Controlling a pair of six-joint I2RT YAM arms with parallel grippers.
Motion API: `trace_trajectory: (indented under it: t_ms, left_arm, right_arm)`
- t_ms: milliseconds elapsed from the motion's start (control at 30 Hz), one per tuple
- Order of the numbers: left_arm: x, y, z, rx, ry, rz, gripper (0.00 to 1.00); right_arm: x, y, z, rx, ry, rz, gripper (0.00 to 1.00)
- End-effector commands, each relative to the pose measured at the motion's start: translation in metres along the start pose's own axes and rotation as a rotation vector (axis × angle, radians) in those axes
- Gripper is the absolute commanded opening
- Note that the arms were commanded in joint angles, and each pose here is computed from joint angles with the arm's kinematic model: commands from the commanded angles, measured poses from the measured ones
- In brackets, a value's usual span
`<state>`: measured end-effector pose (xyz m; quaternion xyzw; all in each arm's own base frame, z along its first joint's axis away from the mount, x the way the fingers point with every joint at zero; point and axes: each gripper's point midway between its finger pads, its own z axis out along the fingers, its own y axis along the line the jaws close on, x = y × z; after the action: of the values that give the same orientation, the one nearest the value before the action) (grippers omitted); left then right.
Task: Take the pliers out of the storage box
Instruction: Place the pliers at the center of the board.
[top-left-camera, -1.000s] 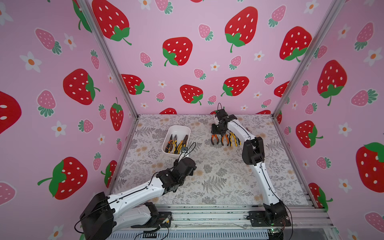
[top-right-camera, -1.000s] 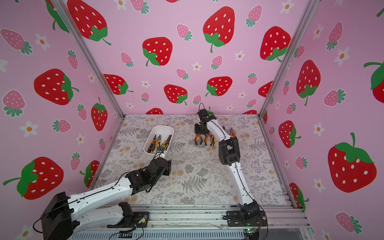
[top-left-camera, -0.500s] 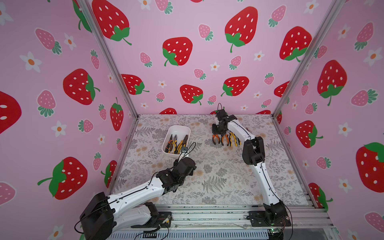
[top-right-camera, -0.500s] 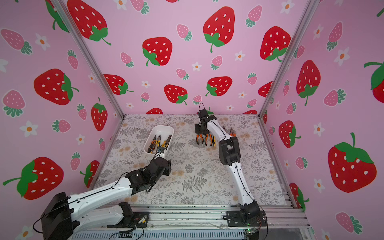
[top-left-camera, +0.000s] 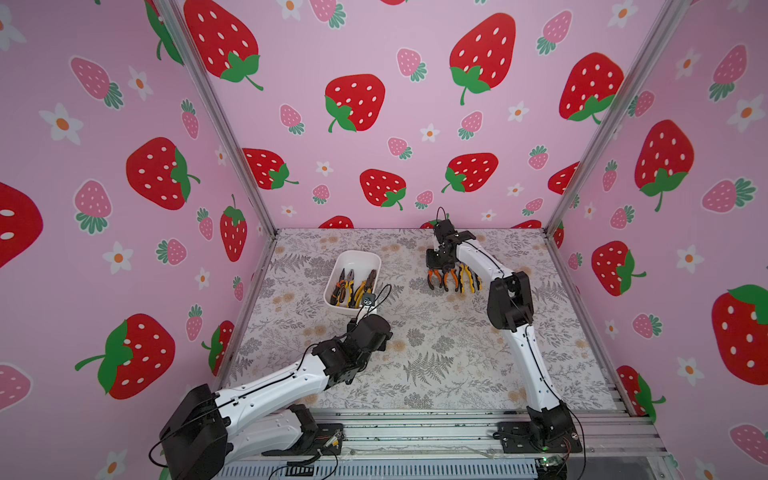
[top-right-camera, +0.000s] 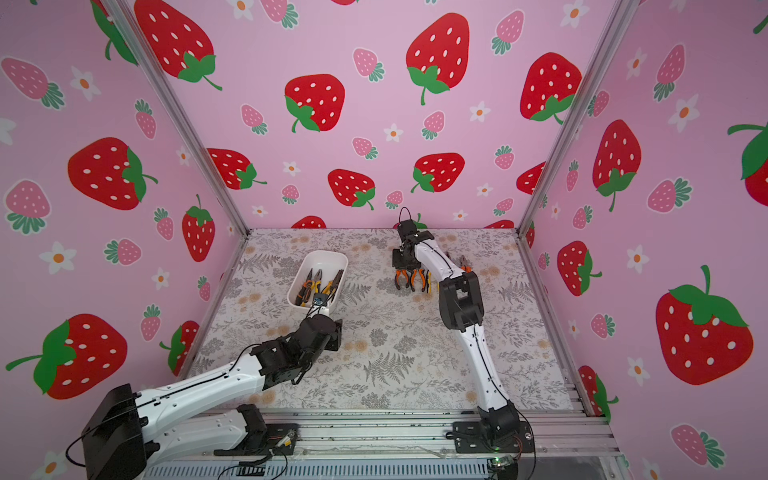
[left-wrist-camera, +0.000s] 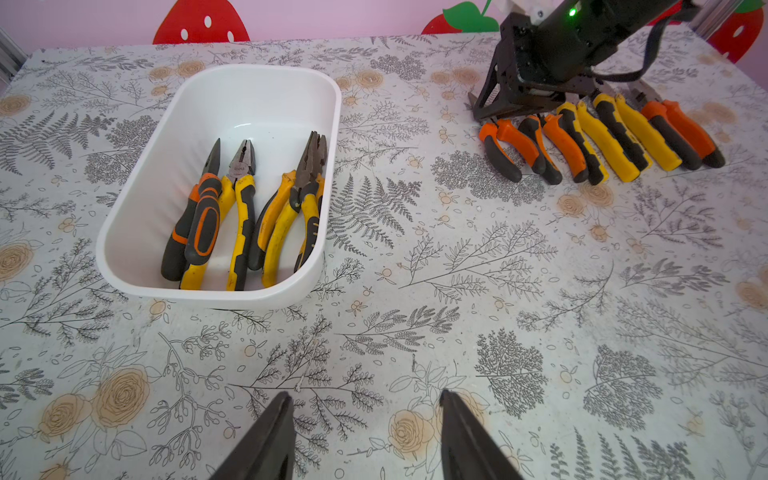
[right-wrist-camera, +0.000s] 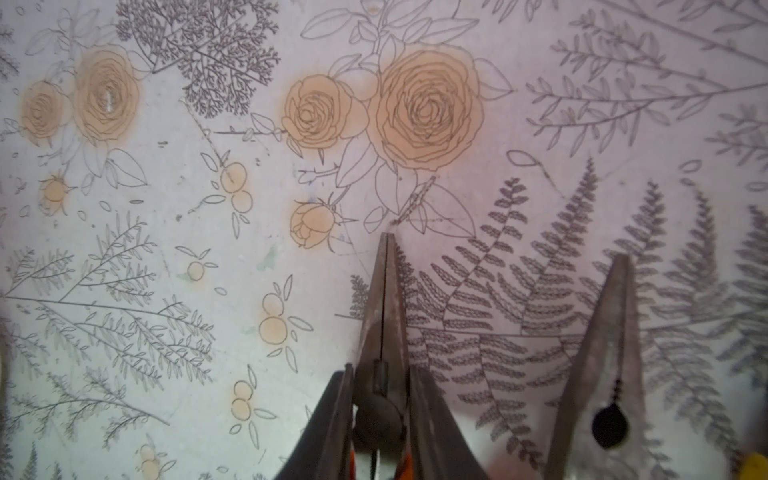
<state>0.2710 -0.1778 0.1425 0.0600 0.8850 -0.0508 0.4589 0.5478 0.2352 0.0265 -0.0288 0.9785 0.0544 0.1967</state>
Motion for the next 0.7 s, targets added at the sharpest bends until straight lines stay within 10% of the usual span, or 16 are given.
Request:
trace_trajectory:
  t_ms: [0,667]
  left_arm:
    - [-0.0041,0.0002,0.0003,-0.004,-0.007,-0.013,0.57]
    - [-0.0044,0.0015,-0.0013,-0.004,-0.012,-0.017,0.57]
  right_arm:
    - [0.0189,-0.0073,-0.0045,0.009,0.075,0.055,0.27]
    - [0.0234,-0.0003,-0.0074,-0.024,0.094,0.208,0.27]
